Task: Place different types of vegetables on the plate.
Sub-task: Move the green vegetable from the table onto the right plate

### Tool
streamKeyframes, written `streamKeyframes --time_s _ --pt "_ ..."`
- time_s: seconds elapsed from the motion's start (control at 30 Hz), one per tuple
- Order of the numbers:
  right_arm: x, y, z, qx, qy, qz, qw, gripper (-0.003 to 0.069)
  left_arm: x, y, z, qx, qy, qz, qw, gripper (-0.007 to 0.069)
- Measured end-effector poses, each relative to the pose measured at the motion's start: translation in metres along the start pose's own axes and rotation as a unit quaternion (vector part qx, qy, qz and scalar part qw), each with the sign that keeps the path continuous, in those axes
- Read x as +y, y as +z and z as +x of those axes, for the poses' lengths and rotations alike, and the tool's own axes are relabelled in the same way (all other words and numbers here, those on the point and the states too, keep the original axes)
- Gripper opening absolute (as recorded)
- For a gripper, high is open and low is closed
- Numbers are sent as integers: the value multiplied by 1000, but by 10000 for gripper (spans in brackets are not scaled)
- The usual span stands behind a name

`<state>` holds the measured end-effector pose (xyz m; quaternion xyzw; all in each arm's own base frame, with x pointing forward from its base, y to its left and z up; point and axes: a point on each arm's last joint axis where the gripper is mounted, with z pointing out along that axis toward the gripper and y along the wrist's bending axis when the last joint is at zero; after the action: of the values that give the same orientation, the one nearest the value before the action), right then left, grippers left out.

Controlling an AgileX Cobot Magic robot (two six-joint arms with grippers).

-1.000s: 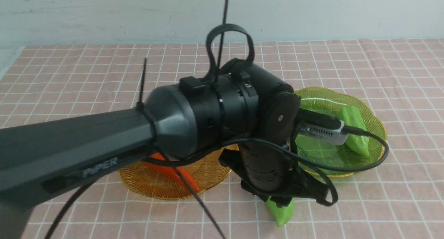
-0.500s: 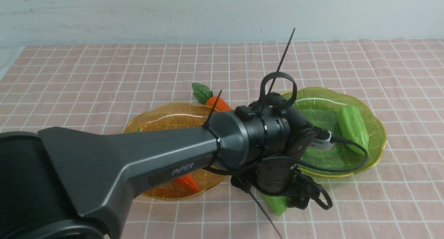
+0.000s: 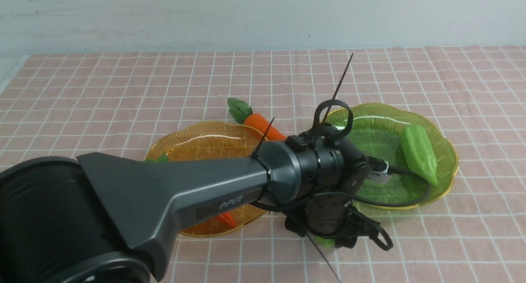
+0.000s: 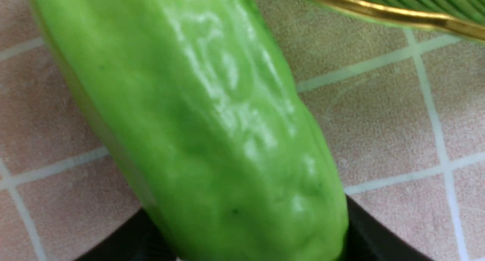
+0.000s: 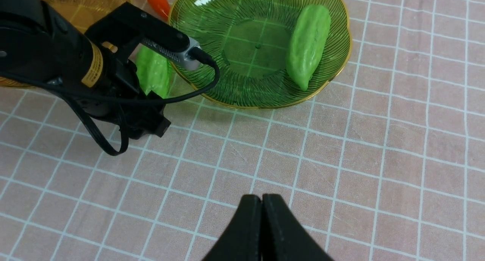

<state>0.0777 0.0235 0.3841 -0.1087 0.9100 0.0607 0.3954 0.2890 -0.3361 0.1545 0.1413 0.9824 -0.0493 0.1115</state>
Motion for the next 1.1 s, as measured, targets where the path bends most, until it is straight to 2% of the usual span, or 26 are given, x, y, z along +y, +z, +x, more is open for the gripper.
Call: streamKeyframes --time_s 0.17,0.23,0.33,0.57,0.67,0.73,0.77,0.9,1.1 --pt "0 0 0 0 -2 0 1000 -17 3 -1 1 8 8 -19 1000 340" --pt "0 0 0 0 -2 0 1000 -17 9 -6 3 17 10 -45 999 332" --pt "0 0 0 0 -2 0 1000 -17 13 -17 2 17 7 -60 998 320" --pt "0 0 0 1 -1 -1 1000 -17 18 -56 3 4 -3 -61 998 314" --pt "0 0 0 1 -1 -1 1000 -17 18 -80 1 -20 -4 -42 999 314" --pt "0 0 0 1 -1 -1 1000 -17 10 -100 -9 -78 13 6 997 314" --pt "0 0 0 1 -1 -1 1000 -17 9 -101 -10 -82 16 10 996 314" --pt "0 0 0 1 -1 -1 1000 -17 -11 -117 -35 -165 43 81 982 314" --pt "0 0 0 1 -1 -2 1000 -17 -25 -105 -52 -192 45 103 975 316"
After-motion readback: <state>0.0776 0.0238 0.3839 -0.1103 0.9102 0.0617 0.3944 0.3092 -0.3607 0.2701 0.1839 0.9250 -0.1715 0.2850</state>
